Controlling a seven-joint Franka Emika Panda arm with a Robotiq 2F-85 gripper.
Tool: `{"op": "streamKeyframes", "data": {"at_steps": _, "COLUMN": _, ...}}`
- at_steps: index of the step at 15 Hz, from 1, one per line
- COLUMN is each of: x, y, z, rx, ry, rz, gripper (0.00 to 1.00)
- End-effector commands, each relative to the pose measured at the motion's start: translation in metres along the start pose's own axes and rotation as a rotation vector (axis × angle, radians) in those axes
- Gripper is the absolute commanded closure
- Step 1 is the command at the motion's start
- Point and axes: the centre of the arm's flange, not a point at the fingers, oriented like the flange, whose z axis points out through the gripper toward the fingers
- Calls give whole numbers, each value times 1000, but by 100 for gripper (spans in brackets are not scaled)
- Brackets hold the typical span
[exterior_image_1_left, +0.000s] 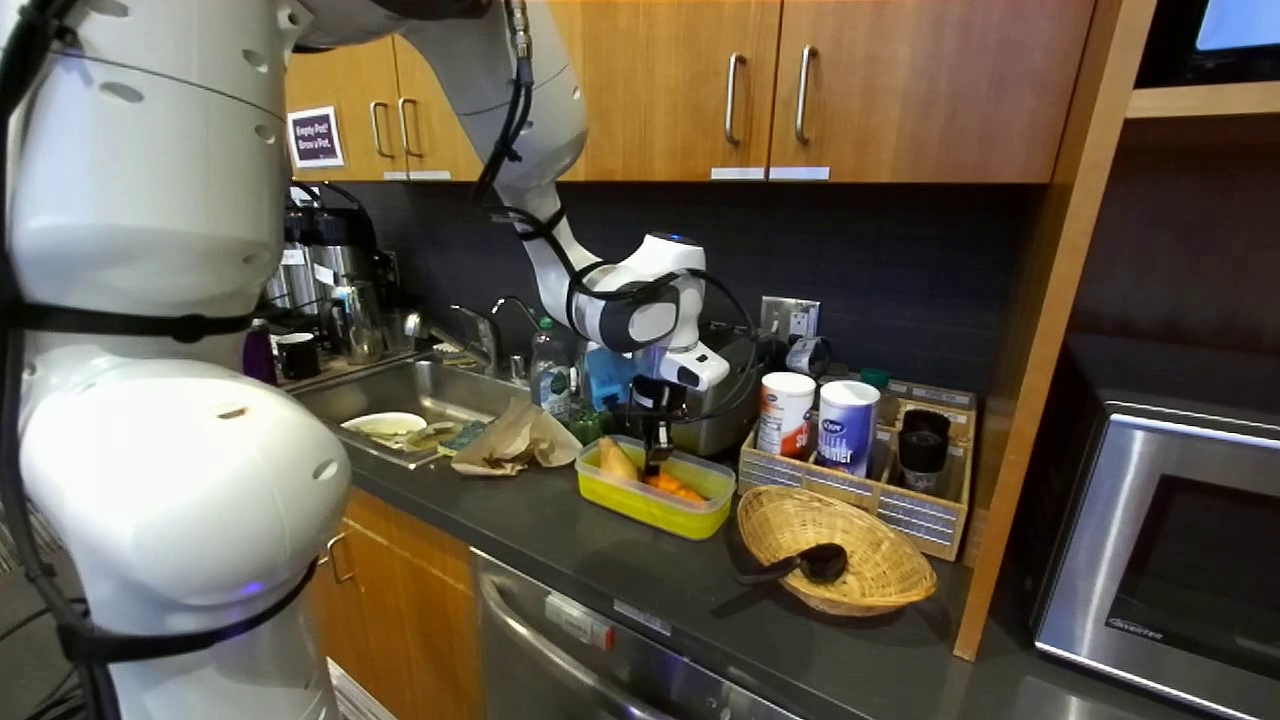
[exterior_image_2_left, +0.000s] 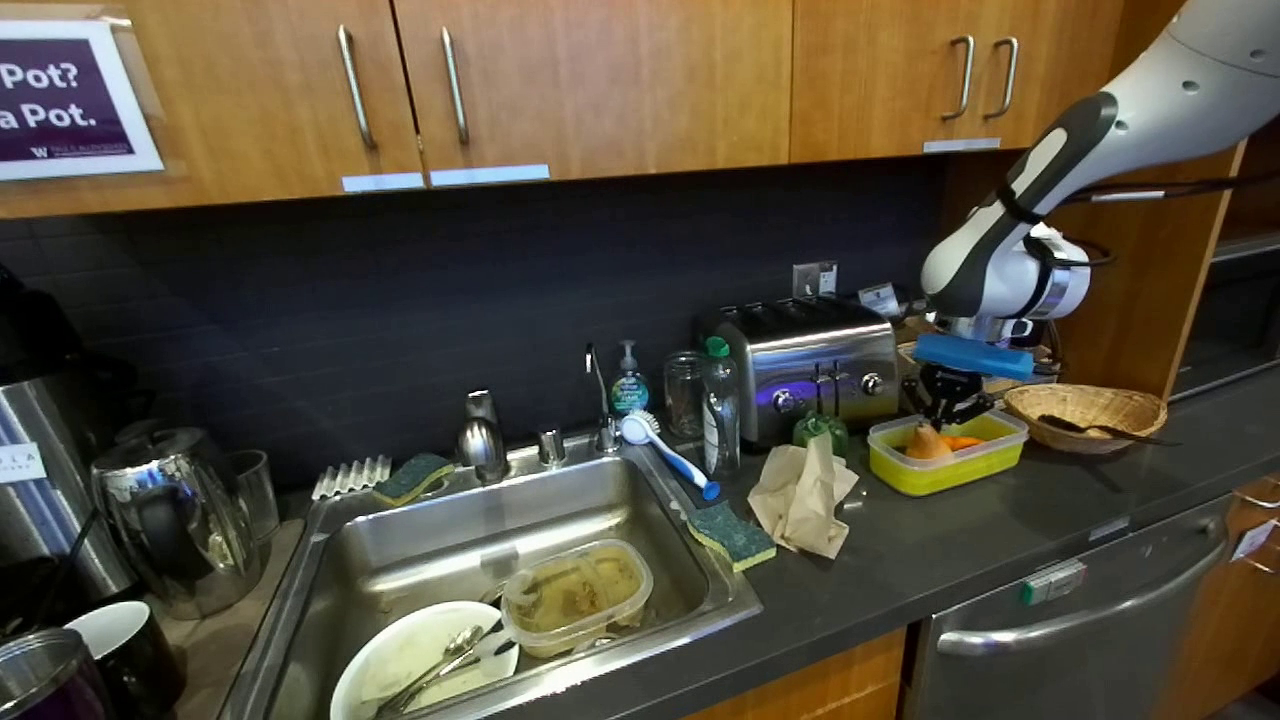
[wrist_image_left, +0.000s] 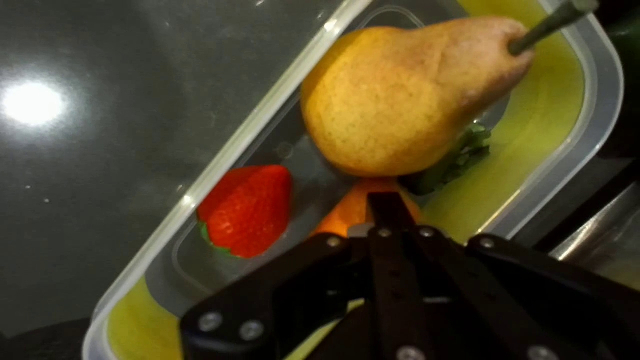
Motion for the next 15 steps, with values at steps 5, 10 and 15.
{"op": "streamKeyframes", "data": {"at_steps": 5, "x": -3, "y": 1, "z": -1, "rx": -17, "ry": 4, "rz": 4, "gripper": 100}}
{"op": "streamKeyframes", "data": {"at_steps": 10, "x": -9, "y": 3, "z": -10, "rx": -10, "ry": 15, "rz": 10, "gripper": 100}}
{"op": "streamKeyframes", "data": {"at_steps": 15, "x": -15, "y": 7, "z": -22, "rx": 3, "ry": 21, "rz": 9, "gripper": 100}}
